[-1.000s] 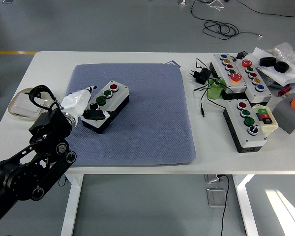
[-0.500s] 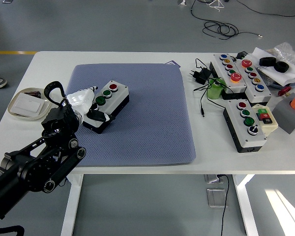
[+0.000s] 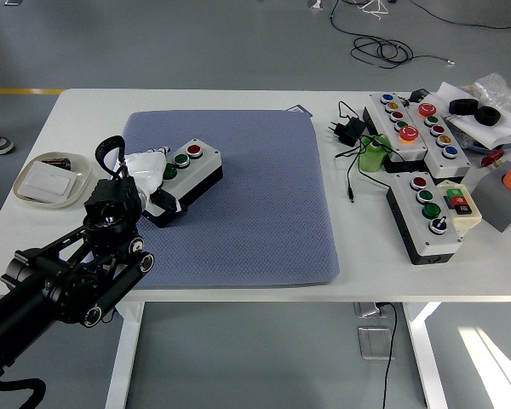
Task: Pick up the button,place it on the desk,press the button,press the button
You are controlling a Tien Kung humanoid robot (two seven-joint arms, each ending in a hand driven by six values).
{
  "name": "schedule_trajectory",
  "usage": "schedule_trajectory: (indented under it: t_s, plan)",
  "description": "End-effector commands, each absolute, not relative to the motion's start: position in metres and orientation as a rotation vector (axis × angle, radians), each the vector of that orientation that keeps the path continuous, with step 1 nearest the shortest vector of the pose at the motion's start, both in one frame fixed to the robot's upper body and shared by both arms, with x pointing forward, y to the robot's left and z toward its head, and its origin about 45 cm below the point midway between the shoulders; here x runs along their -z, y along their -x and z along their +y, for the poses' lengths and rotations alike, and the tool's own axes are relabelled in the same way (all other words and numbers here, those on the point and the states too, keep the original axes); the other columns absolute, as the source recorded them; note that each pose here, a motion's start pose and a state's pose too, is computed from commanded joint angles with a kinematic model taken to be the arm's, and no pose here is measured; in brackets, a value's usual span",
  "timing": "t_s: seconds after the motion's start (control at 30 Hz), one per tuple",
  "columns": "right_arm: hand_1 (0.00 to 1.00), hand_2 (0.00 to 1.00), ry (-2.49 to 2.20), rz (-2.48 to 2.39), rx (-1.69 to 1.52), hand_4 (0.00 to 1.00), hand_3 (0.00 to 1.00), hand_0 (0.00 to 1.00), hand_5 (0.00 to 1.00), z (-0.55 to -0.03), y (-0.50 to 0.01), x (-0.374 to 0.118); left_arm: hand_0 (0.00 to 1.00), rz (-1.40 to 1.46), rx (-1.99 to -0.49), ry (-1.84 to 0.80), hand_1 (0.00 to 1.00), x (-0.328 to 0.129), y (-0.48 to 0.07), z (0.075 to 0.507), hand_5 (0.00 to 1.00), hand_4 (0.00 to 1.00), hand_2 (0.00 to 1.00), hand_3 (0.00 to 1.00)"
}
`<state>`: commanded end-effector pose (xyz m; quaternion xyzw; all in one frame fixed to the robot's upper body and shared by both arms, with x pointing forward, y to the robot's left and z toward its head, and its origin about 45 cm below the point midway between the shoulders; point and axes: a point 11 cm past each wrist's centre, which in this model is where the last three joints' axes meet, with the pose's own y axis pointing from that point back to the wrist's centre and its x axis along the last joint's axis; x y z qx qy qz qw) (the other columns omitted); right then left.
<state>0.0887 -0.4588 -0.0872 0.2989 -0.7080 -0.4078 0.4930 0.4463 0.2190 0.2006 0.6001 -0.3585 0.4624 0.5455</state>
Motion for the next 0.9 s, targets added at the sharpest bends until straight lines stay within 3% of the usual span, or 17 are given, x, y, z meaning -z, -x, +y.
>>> schedule_trajectory:
  t_s: [0.03,0.2,0.23,0.4,0.43,0.6,0.63,0.8,0.83,0.9]
  plan:
    - [0.797,0.817,-0.725,-1.718,0.989,0.412,0.751,0.787,0.479,-0.4589,-0.0887,0.0871,0.511,-0.853,-1.092,-1.430,0.669,-0.2001,-0.4469,0.2195,0.068,0.906,0.723,0.998]
    - [0.797,0.817,-0.724,-1.719,0.985,0.412,0.751,0.787,0.479,-0.4601,-0.0891,0.0866,0.511,-0.864,-1.059,-1.483,0.669,-0.1959,-0.4499,0.2243,0.068,0.906,0.723,0.998]
    - [0.797,0.817,-0.724,-1.719,0.985,0.412,0.751,0.787,0.479,-0.4601,-0.0891,0.0865,0.429,-0.864,-1.058,-1.485,0.582,-0.1958,-0.4499,0.2244,0.002,0.843,0.649,0.998]
    - [0.797,0.817,-0.723,-1.722,0.985,0.412,0.751,0.787,0.479,-0.4601,-0.0896,0.0864,0.429,-0.875,-1.065,-1.487,0.582,-0.1972,-0.4513,0.2252,0.002,0.843,0.649,0.998]
    - [0.797,0.817,-0.723,-1.722,0.984,0.412,0.751,0.787,0.479,-0.4602,-0.0898,0.0864,0.376,-0.879,-1.080,-1.474,0.480,-0.1991,-0.4518,0.2247,0.002,0.748,0.516,0.971]
    - [0.797,0.817,-0.723,-1.720,0.984,0.412,0.751,0.787,0.479,-0.4603,-0.0892,0.0864,0.376,-0.902,-1.131,-1.437,0.480,-0.2043,-0.4527,0.2240,0.002,0.748,0.516,0.971]
    - [0.797,0.817,-0.723,-1.719,0.984,0.412,0.751,0.787,0.479,-0.4602,-0.0891,0.0865,0.394,-0.903,-1.134,-1.436,0.418,-0.2040,-0.4525,0.2242,0.002,0.642,0.414,0.808]
    - [0.797,0.817,-0.722,-1.718,0.986,0.412,0.751,0.787,0.479,-0.4599,-0.0881,0.0868,0.394,-0.926,-1.134,-1.421,0.418,-0.2021,-0.4520,0.2245,0.002,0.642,0.414,0.808]
    - [0.797,0.817,-0.721,-1.718,0.986,0.412,0.751,0.787,0.479,-0.4597,-0.0879,0.0869,0.391,-0.938,-1.135,-1.414,0.301,-0.2024,-0.4522,0.2242,0.002,0.534,0.298,0.627]
    - [0.797,0.817,-0.721,-1.717,0.987,0.412,0.751,0.787,0.479,-0.4596,-0.0874,0.0871,0.391,-0.956,-1.135,-1.402,0.301,-0.2033,-0.4524,0.2236,0.002,0.534,0.298,0.627]
